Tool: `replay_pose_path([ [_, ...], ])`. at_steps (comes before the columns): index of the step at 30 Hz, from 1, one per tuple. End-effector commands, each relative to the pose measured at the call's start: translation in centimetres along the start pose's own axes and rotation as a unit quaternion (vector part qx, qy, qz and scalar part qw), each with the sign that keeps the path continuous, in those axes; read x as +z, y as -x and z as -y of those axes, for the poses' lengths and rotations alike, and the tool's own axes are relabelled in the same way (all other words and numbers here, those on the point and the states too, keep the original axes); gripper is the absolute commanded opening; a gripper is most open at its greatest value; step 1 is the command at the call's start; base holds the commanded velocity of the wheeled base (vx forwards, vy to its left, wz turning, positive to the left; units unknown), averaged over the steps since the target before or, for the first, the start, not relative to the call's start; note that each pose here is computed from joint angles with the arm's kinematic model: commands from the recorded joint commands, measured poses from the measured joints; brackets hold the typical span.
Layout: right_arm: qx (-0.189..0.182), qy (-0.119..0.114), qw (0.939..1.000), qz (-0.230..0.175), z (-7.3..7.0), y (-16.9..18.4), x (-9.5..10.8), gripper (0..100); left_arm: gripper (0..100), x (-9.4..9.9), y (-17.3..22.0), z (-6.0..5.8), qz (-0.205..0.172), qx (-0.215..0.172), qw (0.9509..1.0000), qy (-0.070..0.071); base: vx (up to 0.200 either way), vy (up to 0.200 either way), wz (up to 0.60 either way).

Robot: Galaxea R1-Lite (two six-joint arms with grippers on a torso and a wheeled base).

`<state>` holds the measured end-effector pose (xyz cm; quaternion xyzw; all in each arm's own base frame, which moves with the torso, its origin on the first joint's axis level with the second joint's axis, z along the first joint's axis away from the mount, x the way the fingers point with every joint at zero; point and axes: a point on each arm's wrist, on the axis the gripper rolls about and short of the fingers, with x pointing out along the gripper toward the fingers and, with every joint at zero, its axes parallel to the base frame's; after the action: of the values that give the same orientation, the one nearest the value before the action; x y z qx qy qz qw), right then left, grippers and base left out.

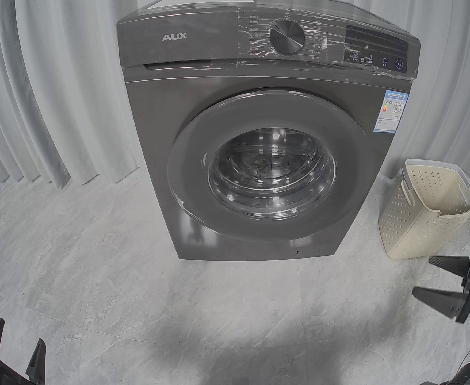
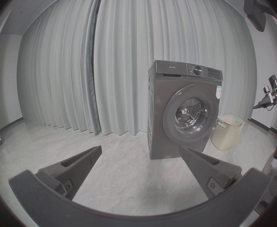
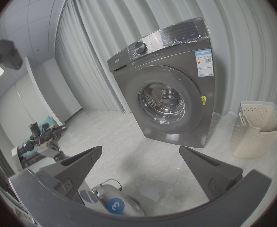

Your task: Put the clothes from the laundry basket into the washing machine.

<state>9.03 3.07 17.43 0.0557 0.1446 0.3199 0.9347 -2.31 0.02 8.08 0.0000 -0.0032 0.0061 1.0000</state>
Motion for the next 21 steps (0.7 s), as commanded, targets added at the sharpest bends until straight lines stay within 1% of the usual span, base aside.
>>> replay_pose_path([
  [1, -0.009, -0.071, 0.9963, -0.048, 1.7, -4.3, -0.4, 100, 100, -0.5, -0.1, 0.0, -0.004, 0.000, 1.0000, 0.001, 0.000, 0.000, 0.00],
  [3, -0.011, -0.077, 0.9962, -0.040, 1.9, -4.7, -0.4, 100, 100, -0.5, -0.1, 0.0, -0.004, 0.000, 1.0000, 0.001, 0.000, 0.000, 0.00],
  [5, -0.011, -0.074, 0.9968, -0.029, 2.0, -5.1, -0.2, 100, 100, -0.5, 0.0, 0.0, -0.003, 0.000, 1.0000, -0.001, 0.200, 0.000, 0.00],
  [6, -0.012, -0.073, 0.9969, -0.026, 2.1, -5.2, -0.2, 0, 100, -0.5, -0.1, 0.0, -0.004, 0.000, 1.0000, -0.001, 0.200, 0.000, 0.00],
  [9, -0.009, -0.068, 0.9975, -0.019, 1.9, -5.2, 0.0, 0, 100, -0.5, -0.1, 0.0, -0.004, 0.000, 1.0000, 0.000, 0.200, 0.000, 0.00],
  [12, -0.002, -0.068, 0.9974, -0.022, 1.7, -5.4, 0.0, 0, 100, -0.5, -0.1, 0.0, -0.004, 0.000, 1.0000, -0.001, 0.200, 0.000, 0.00],
  [16, -0.002, -0.068, 0.9975, -0.022, 1.9, -6.0, 0.1, 0, 100, -0.5, -0.1, 0.0, -0.004, 0.000, 1.0000, -0.002, 0.000, 0.000, 0.00],
  [21, 0.002, -0.058, 0.9983, 0.002, 2.2, -6.9, 0.4, 0, 100, -0.5, 0.0, 0.0, -0.003, 0.000, 1.0000, 0.000, 0.000, 0.000, 0.00],
])
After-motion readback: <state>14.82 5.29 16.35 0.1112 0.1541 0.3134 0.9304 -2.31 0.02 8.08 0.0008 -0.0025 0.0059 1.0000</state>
